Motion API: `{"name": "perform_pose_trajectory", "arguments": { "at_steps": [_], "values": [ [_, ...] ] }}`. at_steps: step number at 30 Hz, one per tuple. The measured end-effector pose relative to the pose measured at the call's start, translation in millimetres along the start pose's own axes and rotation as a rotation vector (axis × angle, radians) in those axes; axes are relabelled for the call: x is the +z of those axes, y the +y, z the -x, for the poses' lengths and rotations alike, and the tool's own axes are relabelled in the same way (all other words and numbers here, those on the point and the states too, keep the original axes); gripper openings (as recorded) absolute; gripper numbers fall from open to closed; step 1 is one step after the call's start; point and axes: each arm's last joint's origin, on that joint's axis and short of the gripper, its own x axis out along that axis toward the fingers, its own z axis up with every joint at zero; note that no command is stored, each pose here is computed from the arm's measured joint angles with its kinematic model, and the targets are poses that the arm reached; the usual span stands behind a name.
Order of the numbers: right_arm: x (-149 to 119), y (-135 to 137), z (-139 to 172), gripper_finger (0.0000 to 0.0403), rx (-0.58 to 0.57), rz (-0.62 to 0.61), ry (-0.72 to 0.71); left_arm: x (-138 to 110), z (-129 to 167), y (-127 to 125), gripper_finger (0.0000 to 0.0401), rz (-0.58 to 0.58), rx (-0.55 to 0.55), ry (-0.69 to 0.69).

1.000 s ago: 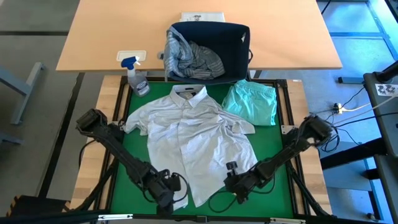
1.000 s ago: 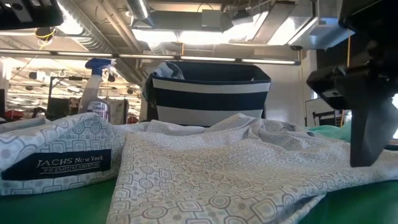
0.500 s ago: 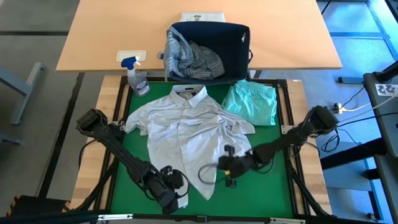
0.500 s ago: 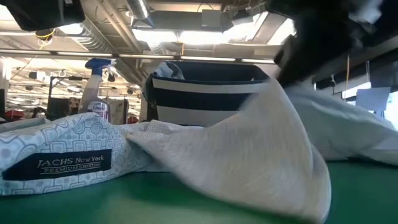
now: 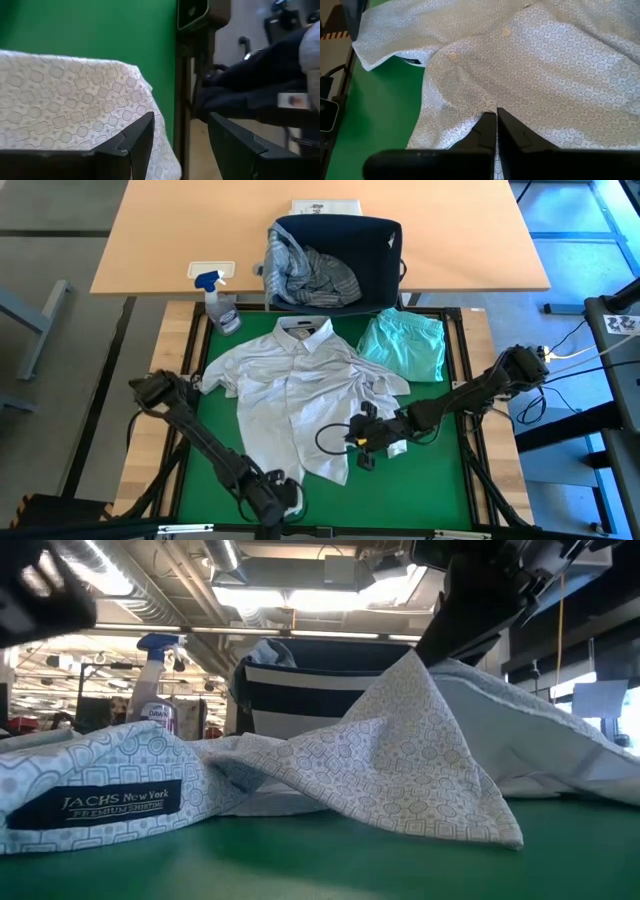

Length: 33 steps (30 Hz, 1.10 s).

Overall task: Fold laundry
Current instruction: Fold the white polo shirt

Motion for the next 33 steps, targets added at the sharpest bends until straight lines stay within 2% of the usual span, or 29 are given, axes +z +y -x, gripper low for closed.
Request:
{"name": "perform_pose_trajectory", "arguments": {
  "at_steps": [5,11,14,19,23,25,30,33],
  "values": [
    [0.0,0.0,0.0,0.0007,0.0,0.002,0.0,-9.6,-18.9,7.5,0.018,-0.007,0.108,-0.015],
    [-0.4,-0.3,0.0,0.0004,-0.003,0.005,0.004,-12.3,-29.0,13.5,0.0167,-0.01,0.158,-0.022],
    [-0.4,-0.3,0.0,0.0008,-0.003,0.005,0.004,-11.6,-28.8,16.2,0.0124,0.0,0.183,-0.023],
    [-0.7,-0.4,0.0,0.0005,-0.004,0.006,0.006,-5.2,-23.8,18.9,0.0015,0.03,0.164,-0.008],
    [2.2,-0.5,3.5,0.0002,0.004,0.0,-0.012,7.9,10.9,14.5,0.0005,0.047,0.147,-0.048],
    [8.3,-3.4,5.1,0.0002,-0.005,-0.013,-0.029,12.9,36.8,16.3,0.0003,0.041,0.202,-0.084],
    [26.1,-17.7,9.5,0.0003,-0.101,-0.048,-0.072,21.1,100.0,36.1,0.0002,0.039,0.433,-0.179],
    [32.8,-36.0,8.6,0.0003,-0.171,-0.085,-0.084,23.0,126.0,52.5,0.0001,0.039,0.588,-0.211]
  ]
}}
